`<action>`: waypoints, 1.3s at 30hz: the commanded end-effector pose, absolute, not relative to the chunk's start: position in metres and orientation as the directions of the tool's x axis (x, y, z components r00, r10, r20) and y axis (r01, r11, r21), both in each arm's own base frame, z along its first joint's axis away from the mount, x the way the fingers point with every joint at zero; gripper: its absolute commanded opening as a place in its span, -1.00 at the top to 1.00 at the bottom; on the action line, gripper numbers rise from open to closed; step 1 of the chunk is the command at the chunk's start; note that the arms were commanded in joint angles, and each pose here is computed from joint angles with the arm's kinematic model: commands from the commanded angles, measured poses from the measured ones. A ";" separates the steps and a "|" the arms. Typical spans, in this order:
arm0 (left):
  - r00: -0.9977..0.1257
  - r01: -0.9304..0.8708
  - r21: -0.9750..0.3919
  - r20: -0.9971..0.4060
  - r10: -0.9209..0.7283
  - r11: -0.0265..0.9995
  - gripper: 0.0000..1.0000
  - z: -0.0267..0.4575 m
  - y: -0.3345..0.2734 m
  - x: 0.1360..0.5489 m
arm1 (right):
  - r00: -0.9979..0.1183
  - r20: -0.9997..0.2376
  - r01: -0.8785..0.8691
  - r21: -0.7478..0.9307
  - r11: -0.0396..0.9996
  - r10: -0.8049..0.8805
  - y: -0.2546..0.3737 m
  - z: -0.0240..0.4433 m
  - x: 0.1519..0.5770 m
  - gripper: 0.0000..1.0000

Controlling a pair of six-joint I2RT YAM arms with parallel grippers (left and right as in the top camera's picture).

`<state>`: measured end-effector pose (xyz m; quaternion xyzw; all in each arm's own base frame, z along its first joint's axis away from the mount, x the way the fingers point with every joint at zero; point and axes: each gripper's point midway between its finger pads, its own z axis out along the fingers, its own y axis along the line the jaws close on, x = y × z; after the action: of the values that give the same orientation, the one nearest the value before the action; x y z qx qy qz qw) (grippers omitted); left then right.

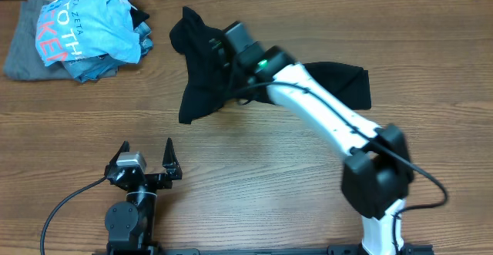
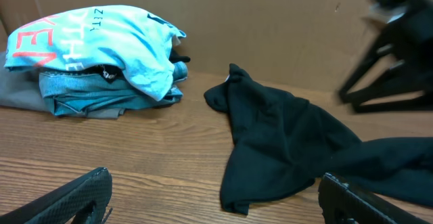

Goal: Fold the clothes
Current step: 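Drag the black T-shirt leftward onto the table center with right gripper, then reach the left gripper to the T-shirt's left end and grasp it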

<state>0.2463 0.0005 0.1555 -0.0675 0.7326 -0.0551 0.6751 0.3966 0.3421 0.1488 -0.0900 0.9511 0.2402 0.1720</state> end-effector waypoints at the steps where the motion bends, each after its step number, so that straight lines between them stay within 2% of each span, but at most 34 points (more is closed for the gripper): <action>1: -0.071 -0.029 -0.154 -0.985 -0.155 0.988 -1.00 0.156 0.002 0.246 | -0.881 -0.472 -0.196 0.444 0.875 0.042 0.285 0.229 0.413 0.17; 3: -0.071 -0.029 -0.154 -0.985 -0.155 0.988 -1.00 0.157 0.002 0.246 | -0.886 -0.452 -0.116 0.423 0.899 0.099 0.242 0.236 0.418 -0.59; 4: -0.071 -0.029 -0.154 -0.985 -0.155 0.988 -1.00 0.156 0.002 0.246 | -0.890 -0.437 -0.068 0.411 0.909 0.131 0.218 0.238 0.420 -0.86; 5: -0.071 -0.029 -0.154 -0.985 -0.155 0.988 -1.00 0.156 0.002 0.246 | -0.892 -0.418 -0.003 0.389 0.921 0.174 0.191 0.235 0.422 -1.00; 11: -0.071 -0.029 -0.154 -0.985 -0.155 0.988 -1.00 0.156 0.002 0.246 | -0.893 -0.266 0.295 0.263 0.919 0.363 0.077 0.202 0.414 -1.00; 16: -0.060 -0.039 -0.153 -0.986 -0.155 0.987 -1.00 0.159 0.004 0.246 | -0.874 -0.192 0.404 0.224 0.887 0.447 0.036 0.180 0.403 -1.00; 23: -0.069 -0.024 -0.168 -0.983 -0.169 0.986 -1.00 0.157 0.001 0.246 | -0.870 -0.168 0.428 0.212 0.878 0.464 0.028 0.148 0.400 -1.00; 25: -0.086 0.055 -0.267 -0.961 -0.262 0.962 -1.00 0.158 -0.014 0.246 | -0.870 -0.169 0.426 0.212 0.879 0.463 0.028 0.139 0.401 -1.00; 28: -0.075 0.140 -0.332 -0.943 -0.324 0.933 -0.99 0.169 -0.028 0.245 | -0.869 -0.167 0.429 0.212 0.878 0.465 0.028 0.131 0.401 -1.00; 32: -0.052 0.432 -0.301 -0.950 -0.309 0.850 -1.00 0.198 -0.074 0.229 | -0.868 -0.159 0.430 0.238 0.871 0.471 0.033 0.124 0.402 -1.00; 35: -0.048 0.474 -0.317 -0.941 -0.336 0.821 -1.00 0.213 -0.080 0.223 | -0.869 -0.157 0.421 0.263 0.868 0.469 0.037 0.125 0.405 -1.00; 39: -0.028 0.475 -0.286 -0.950 -0.311 0.832 -1.00 0.243 -0.080 0.220 | -0.868 -0.166 0.414 0.276 0.867 0.467 0.039 0.126 0.408 -1.00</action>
<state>0.2310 -0.0691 0.2056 0.0314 0.6748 -0.2604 0.6898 0.4078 0.0339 0.1285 0.2308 0.9596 0.1080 0.1190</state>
